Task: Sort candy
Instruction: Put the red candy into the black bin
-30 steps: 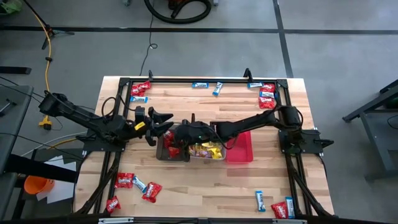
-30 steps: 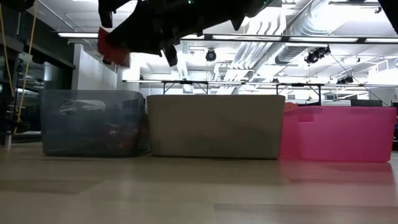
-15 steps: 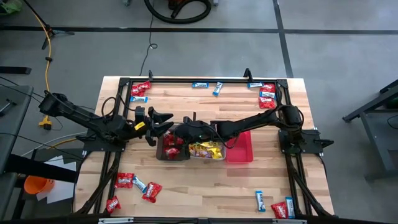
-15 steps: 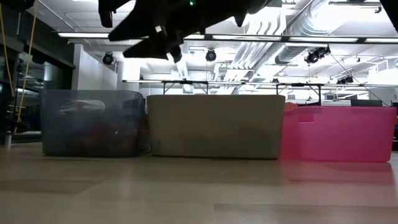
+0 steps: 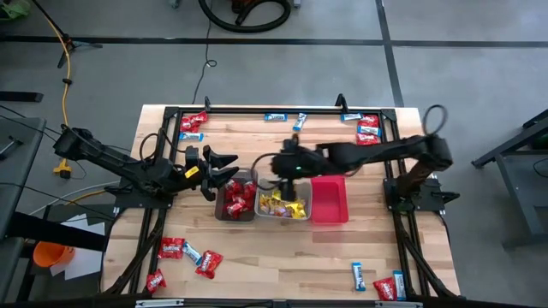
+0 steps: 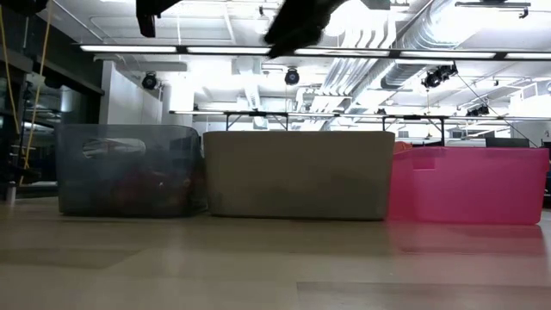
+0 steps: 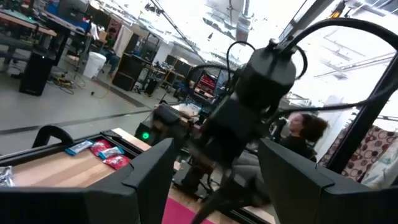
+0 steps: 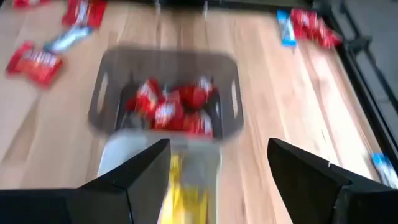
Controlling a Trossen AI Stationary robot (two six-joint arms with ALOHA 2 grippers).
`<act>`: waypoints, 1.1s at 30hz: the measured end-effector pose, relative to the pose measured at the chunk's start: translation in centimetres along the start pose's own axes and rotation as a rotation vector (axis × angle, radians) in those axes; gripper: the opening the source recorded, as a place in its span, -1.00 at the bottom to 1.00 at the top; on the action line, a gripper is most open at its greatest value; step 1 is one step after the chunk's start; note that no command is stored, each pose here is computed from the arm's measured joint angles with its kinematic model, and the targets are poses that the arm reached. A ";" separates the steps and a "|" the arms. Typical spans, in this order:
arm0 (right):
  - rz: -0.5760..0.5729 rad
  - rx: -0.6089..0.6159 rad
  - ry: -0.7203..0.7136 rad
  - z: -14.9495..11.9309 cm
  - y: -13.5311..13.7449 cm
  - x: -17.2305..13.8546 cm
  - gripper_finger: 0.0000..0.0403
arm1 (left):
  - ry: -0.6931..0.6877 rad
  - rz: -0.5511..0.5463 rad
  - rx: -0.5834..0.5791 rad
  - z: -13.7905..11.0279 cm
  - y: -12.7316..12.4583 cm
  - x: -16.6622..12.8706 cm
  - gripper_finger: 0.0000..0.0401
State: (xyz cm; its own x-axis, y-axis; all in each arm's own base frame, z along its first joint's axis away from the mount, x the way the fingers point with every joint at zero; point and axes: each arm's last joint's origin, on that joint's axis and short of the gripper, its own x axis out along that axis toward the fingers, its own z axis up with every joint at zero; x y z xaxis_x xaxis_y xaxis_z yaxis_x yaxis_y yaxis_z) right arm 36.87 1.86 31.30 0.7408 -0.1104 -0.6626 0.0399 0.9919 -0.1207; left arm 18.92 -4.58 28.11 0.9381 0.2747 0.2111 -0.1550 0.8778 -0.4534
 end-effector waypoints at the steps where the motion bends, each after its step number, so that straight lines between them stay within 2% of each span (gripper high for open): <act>1: 0.000 0.001 0.026 -0.3 -0.2 -1.0 0.31 | 0.000 0.000 0.001 0.0 0.0 0.0 0.09; 6: -0.038 0.077 0.117 -3.6 -0.8 -5.1 0.31 | -0.001 0.003 0.002 0.0 0.1 0.0 0.09; 9: -0.061 0.208 0.128 -7.0 -0.9 -6.7 0.31 | -0.001 0.011 0.005 0.0 0.3 0.1 0.09; 12: -0.043 0.368 0.090 -10.4 -0.3 -7.8 0.31 | -0.009 0.026 0.009 0.1 0.5 0.3 0.09; 15: 0.017 0.511 -0.028 -12.5 0.6 -8.6 0.31 | -0.016 0.041 0.014 0.3 0.8 0.5 0.09; 20: 0.104 0.673 -0.246 -13.7 1.3 -9.1 0.31 | -0.018 0.061 0.024 0.3 1.3 0.7 0.09; 26: 0.109 0.747 -0.422 -12.8 0.9 -9.4 0.31 | -0.014 0.046 -0.018 0.3 1.3 0.8 0.09; 33: 0.101 0.772 -0.468 -12.4 0.5 -9.4 0.31 | 0.016 0.057 -0.034 0.0 1.5 0.8 0.09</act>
State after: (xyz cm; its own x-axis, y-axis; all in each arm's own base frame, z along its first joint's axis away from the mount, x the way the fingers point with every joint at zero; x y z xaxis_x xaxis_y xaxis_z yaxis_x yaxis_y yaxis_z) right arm 21.56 2.63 28.31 0.9552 -0.1508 -0.2548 0.2732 0.7807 0.5621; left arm 19.41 -3.08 27.62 0.9329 0.3172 0.1708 -0.1978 0.8472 -0.4932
